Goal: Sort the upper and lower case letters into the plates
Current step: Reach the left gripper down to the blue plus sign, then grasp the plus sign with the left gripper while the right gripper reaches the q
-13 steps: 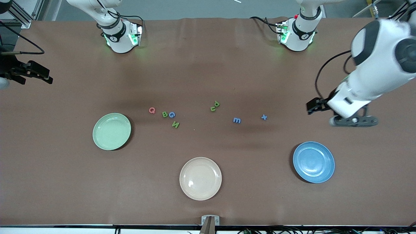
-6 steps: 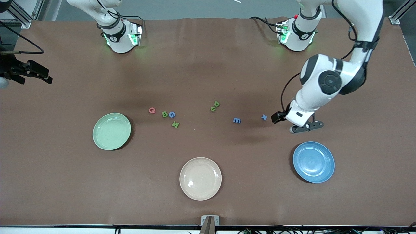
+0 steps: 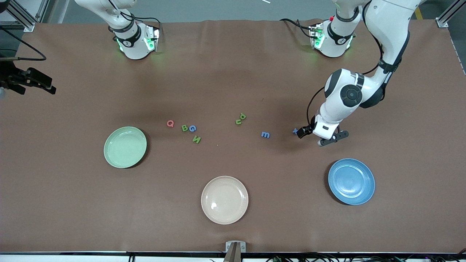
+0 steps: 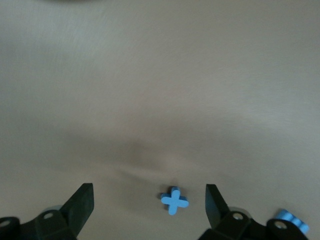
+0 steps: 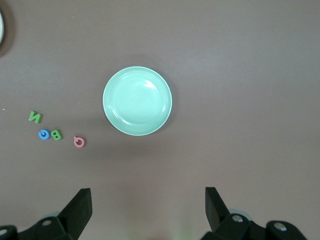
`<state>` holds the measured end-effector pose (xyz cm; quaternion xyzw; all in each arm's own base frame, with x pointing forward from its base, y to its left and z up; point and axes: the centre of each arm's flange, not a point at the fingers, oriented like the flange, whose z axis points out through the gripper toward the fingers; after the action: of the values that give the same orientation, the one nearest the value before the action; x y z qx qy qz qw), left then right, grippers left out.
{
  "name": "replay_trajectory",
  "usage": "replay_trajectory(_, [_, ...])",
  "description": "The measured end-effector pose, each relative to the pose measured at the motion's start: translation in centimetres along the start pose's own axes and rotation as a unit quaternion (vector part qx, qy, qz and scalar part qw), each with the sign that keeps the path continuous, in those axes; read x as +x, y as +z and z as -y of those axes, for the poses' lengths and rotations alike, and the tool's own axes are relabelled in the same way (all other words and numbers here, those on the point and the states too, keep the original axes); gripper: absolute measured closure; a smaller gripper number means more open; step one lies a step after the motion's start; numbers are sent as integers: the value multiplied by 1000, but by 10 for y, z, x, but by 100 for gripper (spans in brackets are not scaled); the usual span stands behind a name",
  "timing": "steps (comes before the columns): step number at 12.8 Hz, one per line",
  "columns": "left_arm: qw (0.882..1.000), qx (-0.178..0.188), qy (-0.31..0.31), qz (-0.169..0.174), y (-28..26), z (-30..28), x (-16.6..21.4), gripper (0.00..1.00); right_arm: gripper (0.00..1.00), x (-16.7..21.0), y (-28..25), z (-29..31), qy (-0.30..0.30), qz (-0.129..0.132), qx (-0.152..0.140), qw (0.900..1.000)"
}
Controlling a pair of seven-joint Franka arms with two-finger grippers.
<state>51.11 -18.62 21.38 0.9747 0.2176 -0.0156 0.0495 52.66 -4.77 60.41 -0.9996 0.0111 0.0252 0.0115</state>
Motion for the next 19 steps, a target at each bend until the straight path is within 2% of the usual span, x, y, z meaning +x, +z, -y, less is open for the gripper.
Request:
replay_trajectory(1, [1000, 2, -26, 5, 7, 0, -2, 4, 0, 8, 10, -2, 1, 4, 0, 1000])
replay_trajectory(2, [999, 4, -49, 9, 12, -1, -4, 11, 0, 19, 23, -5, 4, 5, -1, 1000])
replay_trajectory(3, [997, 6, -71, 13, 17, -1, -6, 11, 0, 31, 41, -11, 9, 11, -1, 1000])
replay_trajectory(5, [993, 11, -116, 20, 25, -2, -10, 27, 0, 56, 87, -21, 17, 34, -2, 999])
replay_trajectory(8, [986, 17, -165, 27, 37, -11, -21, 31, 0, 75, 125, -17, 27, 60, -2, 998])
replay_trajectory(10, [982, 20, -188, 29, 41, -16, -27, 31, 0, 77, 130, 7, 49, 63, -1, 997])
replay_trajectory(11, [981, 20, -192, 30, 42, -17, -28, 36, 0, 77, 138, 29, 62, 60, -3, 996])
replay_trajectory(12, [980, 21, -195, 30, 43, -17, -28, 36, 0, 77, 151, 53, 76, 55, -6, 996])
replay_trajectory(13, [980, 21, -198, 31, 43, -17, -28, 42, 0, 75, 169, 77, 86, 49, -9, 995])
replay_trajectory(15, [978, 19, -204, 29, 42, -18, -26, 67, 0, 64, 208, 121, 102, 39, -13, 994])
replay_trajectory(16, [978, 17, -206, 28, 40, -19, -25, 74, 0, 57, 227, 137, 108, 32, -14, 994])
replay_trajectory(19, [977, -1, -214, 15, 26, -25, -6, 74, 0, 26, 289, 178, 131, -2, -8, 991])
